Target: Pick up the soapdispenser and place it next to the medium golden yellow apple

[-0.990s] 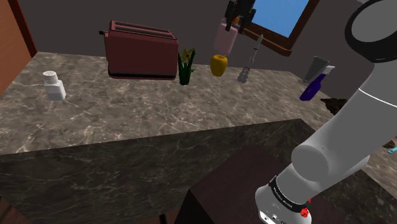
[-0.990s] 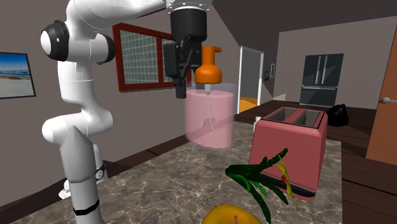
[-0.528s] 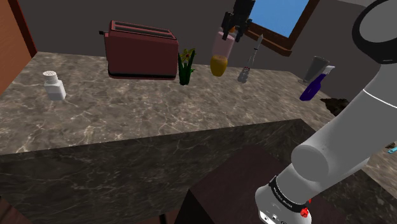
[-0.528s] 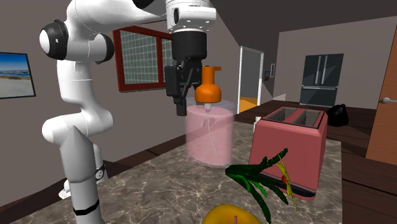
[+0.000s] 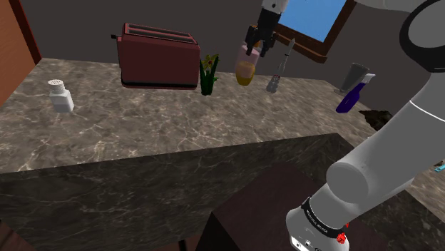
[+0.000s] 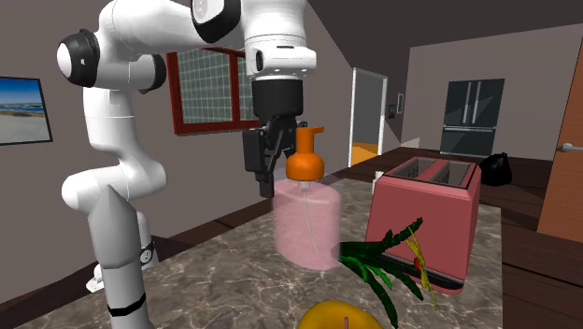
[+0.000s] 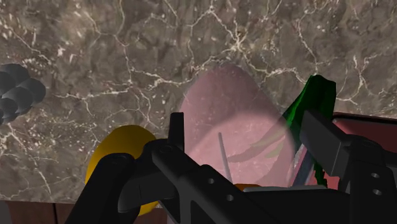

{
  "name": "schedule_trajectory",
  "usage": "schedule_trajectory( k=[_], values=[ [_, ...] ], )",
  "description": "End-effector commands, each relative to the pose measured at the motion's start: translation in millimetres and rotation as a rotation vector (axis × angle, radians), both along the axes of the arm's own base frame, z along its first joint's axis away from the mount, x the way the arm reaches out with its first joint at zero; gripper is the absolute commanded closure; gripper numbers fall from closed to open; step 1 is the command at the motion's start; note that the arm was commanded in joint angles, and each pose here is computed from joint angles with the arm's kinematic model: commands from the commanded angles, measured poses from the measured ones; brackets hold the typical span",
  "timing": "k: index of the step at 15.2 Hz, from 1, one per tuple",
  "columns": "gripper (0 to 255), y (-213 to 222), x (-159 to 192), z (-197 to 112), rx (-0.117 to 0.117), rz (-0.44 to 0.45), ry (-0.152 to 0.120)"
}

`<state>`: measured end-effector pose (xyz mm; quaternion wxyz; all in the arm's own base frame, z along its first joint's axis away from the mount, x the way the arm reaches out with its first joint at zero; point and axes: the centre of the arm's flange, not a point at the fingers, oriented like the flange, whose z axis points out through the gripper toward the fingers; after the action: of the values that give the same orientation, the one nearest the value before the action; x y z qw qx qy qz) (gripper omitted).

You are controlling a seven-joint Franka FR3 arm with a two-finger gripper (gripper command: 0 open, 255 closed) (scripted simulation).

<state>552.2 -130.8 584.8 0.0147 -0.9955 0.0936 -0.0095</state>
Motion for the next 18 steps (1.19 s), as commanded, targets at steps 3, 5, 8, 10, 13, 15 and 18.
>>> schedule_trajectory(
  k=[3, 5, 8, 10, 13, 15, 18],
  values=[
    [255, 0.2, -0.2, -21.1, 0.000, 0.000, -0.001],
    [255, 0.2, -0.2, -31.6, 0.000, 0.000, -0.001],
    [255, 0.2, -0.2, -47.5, 0.000, 0.000, -0.001],
    [255, 0.2, -0.2, -58.0, 0.000, 0.000, -0.001],
    [255, 0.2, -0.2, -73.9, 0.000, 0.000, -0.001],
    [255, 0.2, -0.2, -84.4, 0.000, 0.000, -0.001],
    [255, 0.2, -0.2, -99.3, 0.000, 0.000, -0.001]
  ],
)
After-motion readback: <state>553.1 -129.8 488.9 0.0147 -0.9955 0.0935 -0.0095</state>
